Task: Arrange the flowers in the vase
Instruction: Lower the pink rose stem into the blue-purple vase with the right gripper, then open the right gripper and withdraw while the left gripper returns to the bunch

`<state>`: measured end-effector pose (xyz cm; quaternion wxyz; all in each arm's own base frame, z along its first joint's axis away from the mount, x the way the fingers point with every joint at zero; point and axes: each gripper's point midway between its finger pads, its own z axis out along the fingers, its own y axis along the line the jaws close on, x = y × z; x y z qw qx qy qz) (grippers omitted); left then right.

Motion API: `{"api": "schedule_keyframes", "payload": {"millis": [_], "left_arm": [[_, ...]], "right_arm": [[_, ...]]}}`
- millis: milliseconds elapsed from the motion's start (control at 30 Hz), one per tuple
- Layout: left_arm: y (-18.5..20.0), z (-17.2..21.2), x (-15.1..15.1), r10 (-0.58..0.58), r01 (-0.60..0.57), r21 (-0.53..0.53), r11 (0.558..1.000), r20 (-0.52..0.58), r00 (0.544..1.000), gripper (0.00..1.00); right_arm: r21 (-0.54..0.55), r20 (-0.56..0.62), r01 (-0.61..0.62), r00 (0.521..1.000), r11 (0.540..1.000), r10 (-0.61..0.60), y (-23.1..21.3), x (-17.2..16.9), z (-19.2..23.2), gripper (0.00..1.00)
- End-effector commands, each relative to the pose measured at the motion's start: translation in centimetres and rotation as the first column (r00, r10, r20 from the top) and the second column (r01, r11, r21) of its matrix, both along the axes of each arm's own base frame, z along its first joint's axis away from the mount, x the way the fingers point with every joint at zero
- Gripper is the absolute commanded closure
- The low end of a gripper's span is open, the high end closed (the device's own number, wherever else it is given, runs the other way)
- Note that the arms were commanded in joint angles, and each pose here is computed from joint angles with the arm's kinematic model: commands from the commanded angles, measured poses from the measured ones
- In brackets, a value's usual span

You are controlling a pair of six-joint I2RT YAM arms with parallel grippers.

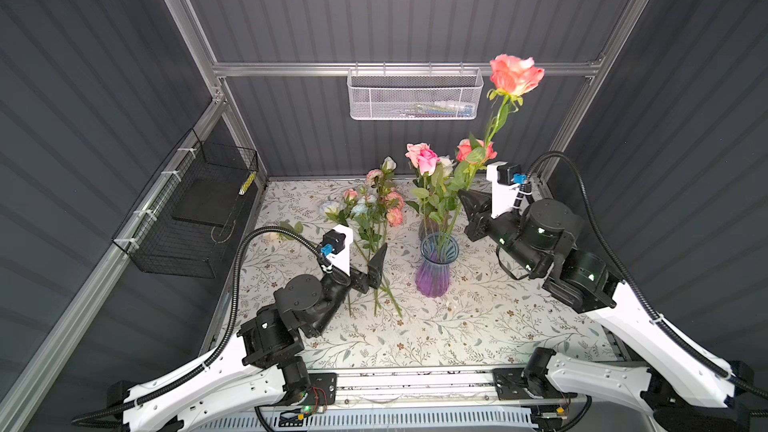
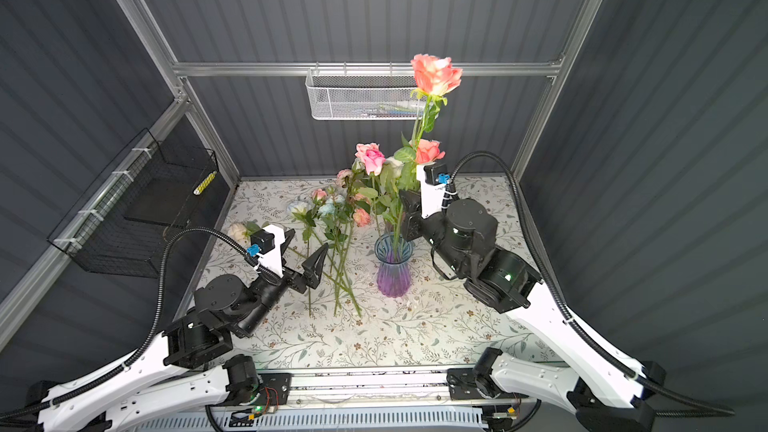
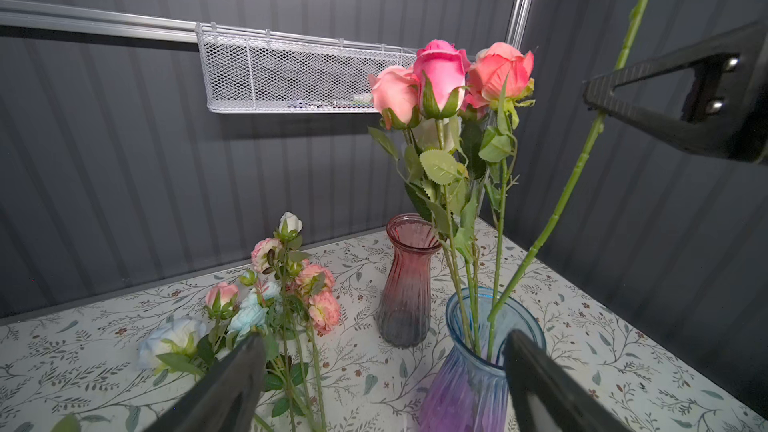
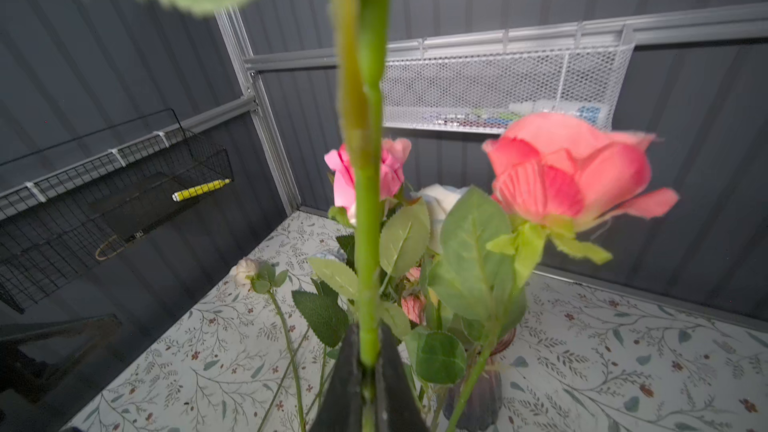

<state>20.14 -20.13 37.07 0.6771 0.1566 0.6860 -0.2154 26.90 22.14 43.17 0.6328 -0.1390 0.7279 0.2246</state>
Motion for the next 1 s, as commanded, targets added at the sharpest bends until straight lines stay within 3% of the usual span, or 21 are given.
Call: {"api": "schedule_keyframes", "payload": {"millis": [0, 400, 500, 967], "left_arm": [[0.5, -1.0, 0.2, 0.03, -0.03, 0.002, 1.0, -0.026, 0.999, 0.09], [0.1, -2.0, 0.6, 0.047, -0.046, 0.033, 0.998, -0.046, 0.998, 0.08], [0.1, -2.0, 0.7, 0.049, -0.047, 0.037, 0.998, -0.048, 0.998, 0.07], [-0.2, -4.0, 1.7, 0.117, -0.11, 0.096, 0.989, -0.064, 0.991, 0.02]], "right_arm": [[0.025, -0.051, 0.014, 0.999, 1.0, -0.013, 0.3, 0.5, -1.9, 0.95], [0.023, -0.193, 0.025, 0.981, 0.999, -0.02, 1.0, 0.8, -8.8, 0.83], [0.017, -0.201, 0.027, 0.979, 1.0, -0.023, 0.8, 0.7, -9.1, 0.77], [0.066, -0.21, 0.026, 0.978, 0.998, -0.011, -1.2, -1.6, -8.8, 0.74]]}}
